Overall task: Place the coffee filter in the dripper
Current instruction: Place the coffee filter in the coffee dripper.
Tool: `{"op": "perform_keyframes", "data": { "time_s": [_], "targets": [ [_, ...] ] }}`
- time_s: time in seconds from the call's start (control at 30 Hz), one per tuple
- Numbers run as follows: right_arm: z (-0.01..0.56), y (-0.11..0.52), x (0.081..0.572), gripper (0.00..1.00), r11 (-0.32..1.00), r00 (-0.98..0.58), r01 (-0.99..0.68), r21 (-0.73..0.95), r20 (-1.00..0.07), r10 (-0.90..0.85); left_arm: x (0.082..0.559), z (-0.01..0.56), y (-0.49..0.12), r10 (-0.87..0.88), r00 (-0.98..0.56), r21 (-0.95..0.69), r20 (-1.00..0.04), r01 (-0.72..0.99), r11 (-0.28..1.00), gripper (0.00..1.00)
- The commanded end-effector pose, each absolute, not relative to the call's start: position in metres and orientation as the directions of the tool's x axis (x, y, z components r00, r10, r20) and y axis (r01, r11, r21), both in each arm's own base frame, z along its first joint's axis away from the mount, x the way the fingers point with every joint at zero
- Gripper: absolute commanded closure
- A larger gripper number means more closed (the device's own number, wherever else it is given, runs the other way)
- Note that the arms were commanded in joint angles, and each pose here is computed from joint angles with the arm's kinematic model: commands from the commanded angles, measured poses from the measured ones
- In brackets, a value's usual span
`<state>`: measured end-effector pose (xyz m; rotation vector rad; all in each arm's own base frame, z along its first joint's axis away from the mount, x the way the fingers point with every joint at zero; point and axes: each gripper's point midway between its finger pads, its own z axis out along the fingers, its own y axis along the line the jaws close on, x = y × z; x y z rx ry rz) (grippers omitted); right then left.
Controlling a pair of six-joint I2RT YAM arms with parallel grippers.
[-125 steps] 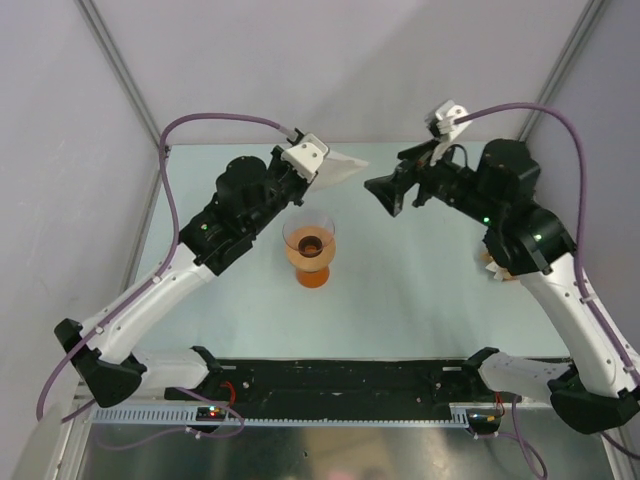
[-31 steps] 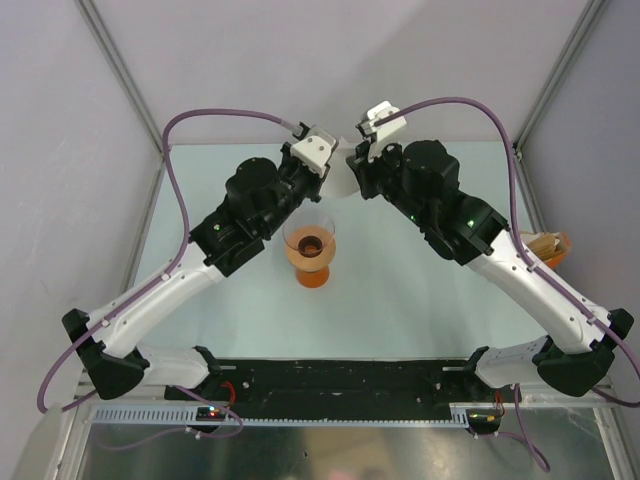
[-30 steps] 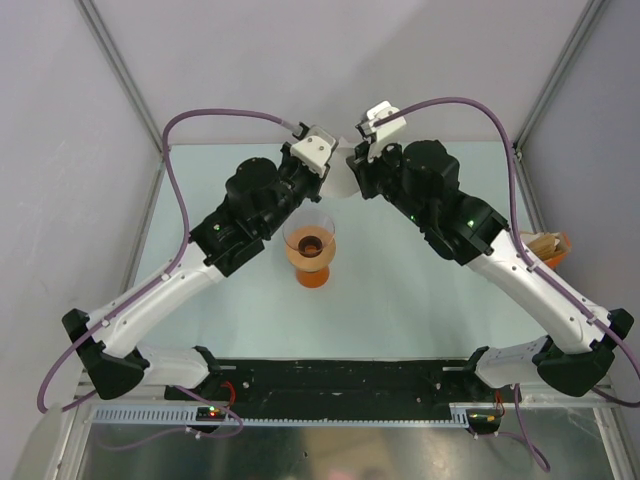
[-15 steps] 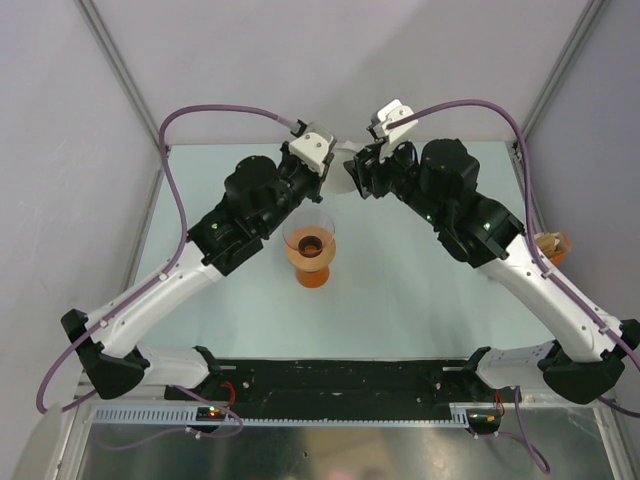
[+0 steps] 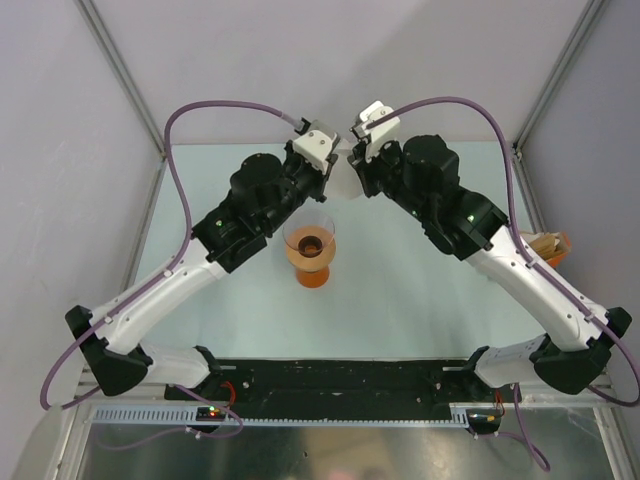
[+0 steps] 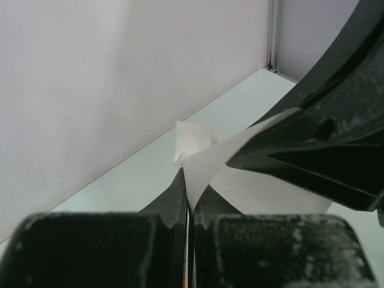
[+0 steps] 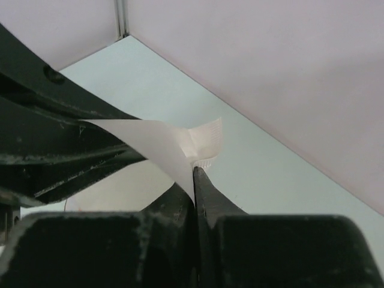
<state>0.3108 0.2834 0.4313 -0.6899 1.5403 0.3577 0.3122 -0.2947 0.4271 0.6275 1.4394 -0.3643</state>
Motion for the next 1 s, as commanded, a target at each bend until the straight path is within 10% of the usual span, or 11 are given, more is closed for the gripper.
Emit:
{"op": "perform_keyframes", "data": {
  "time_s": [0.0, 0.37, 0.6, 0.8, 0.97],
  "targets": [
    [0.465, 0.283, 0.312, 0.98, 0.791, 0.076, -0.592, -0.152, -0.988, -0.133, 0.304, 0.451, -0.301, 0.065, 0.129, 0.132, -0.989, 0.619, 0.775, 0.92],
    [0.467, 0.273, 0.317, 1.0, 0.822, 0.055, -0.556, -0.125, -0.992, -0.114, 0.301, 0.446, -0.273, 0.086, 0.107, 0.131, -0.991, 0.549, 0.826, 0.66],
    [0.467, 0.276, 0.321, 1.0, 0.826, 0.035, -0.555, -0.097, -0.995, -0.093, 0.296, 0.445, -0.283, 0.074, 0.104, 0.122, -0.992, 0.598, 0.792, 0.95],
    [0.469, 0.277, 0.325, 1.0, 0.827, 0.019, -0.558, -0.066, -0.998, -0.066, 0.291, 0.444, -0.297, 0.066, 0.102, 0.117, -0.993, 0.651, 0.75, 1.0],
    [0.467, 0.268, 0.329, 1.0, 0.796, -0.004, -0.604, -0.032, -0.999, -0.043, 0.273, 0.451, -0.297, 0.061, 0.132, 0.138, -0.989, 0.711, 0.69, 0.66]
  ]
}}
